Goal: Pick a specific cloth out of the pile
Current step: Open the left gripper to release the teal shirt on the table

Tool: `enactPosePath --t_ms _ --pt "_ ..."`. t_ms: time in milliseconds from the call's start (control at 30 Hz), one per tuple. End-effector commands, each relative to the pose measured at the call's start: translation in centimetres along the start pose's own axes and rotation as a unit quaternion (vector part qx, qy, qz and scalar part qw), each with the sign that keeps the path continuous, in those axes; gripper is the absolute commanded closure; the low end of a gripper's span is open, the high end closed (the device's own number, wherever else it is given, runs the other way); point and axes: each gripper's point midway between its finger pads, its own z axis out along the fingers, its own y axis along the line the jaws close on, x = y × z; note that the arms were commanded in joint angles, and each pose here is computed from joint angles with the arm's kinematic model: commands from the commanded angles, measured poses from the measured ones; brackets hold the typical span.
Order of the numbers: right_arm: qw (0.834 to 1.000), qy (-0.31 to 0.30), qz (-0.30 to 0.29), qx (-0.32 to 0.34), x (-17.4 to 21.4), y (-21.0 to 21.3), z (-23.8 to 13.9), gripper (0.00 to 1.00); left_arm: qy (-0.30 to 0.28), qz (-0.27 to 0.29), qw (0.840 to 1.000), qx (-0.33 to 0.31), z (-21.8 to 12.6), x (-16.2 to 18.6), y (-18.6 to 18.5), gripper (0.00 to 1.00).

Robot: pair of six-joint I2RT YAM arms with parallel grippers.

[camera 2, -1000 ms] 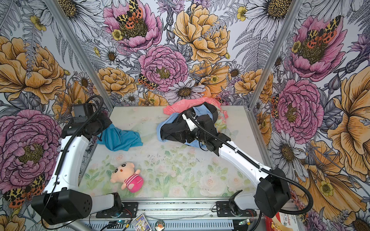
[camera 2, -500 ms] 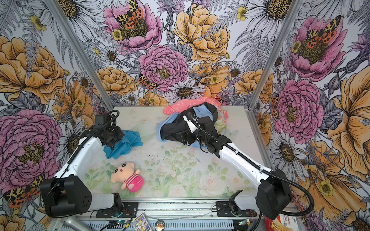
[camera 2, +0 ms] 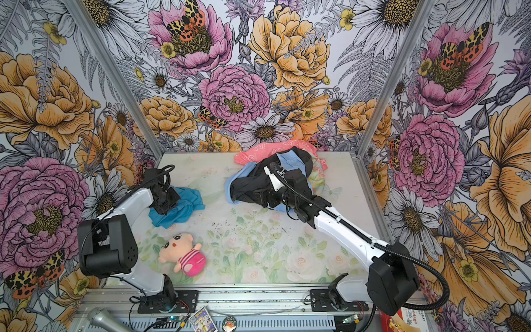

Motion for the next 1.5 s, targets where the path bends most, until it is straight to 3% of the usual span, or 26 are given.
enactPosePath --t_ms 0,400,600,700,800,1033,1133,1467 --pt "1.0 -0.019 0.003 0.012 -0.8 -0.6 -0.3 0.14 -0.015 -0.007 1.0 -0.009 1.2 -1.3 0.3 1.0" --pt "0.999 -0.025 0.015 0.026 -2.0 -2.9 -0.1 0.13 0.012 -0.021 0.999 -0.026 5.4 -3.4 1.6 1.0" --pt "0.999 -0.027 0.015 0.034 -2.6 -3.9 0.3 0.13 -0.001 -0.013 1.0 -0.011 5.6 -5.7 0.1 1.0" --pt "0.999 -0.03 0.015 0.041 -2.9 -4.3 0.2 0.13 -0.012 -0.005 1.0 0.001 5.1 -6.7 -0.8 0.89" --pt "0.998 -0.032 0.014 0.053 -3.0 -4.9 0.0 0.12 -0.028 0.006 1.0 0.009 4.1 -7.5 -1.5 0.67" --pt "0.996 -0.033 0.016 0.083 -2.6 -6.2 -0.4 0.09 -0.061 0.03 0.997 0.027 1.1 -8.6 -2.6 0.32" --pt "0.995 -0.036 0.014 0.091 -2.8 -6.5 -0.6 0.07 -0.082 0.043 0.995 0.032 -0.9 -9.0 -2.8 0.24" --pt "0.993 -0.042 0.003 0.107 -3.1 -6.8 -1.4 0.05 -0.118 0.071 0.989 0.053 -5.1 -8.6 -2.8 0.1"
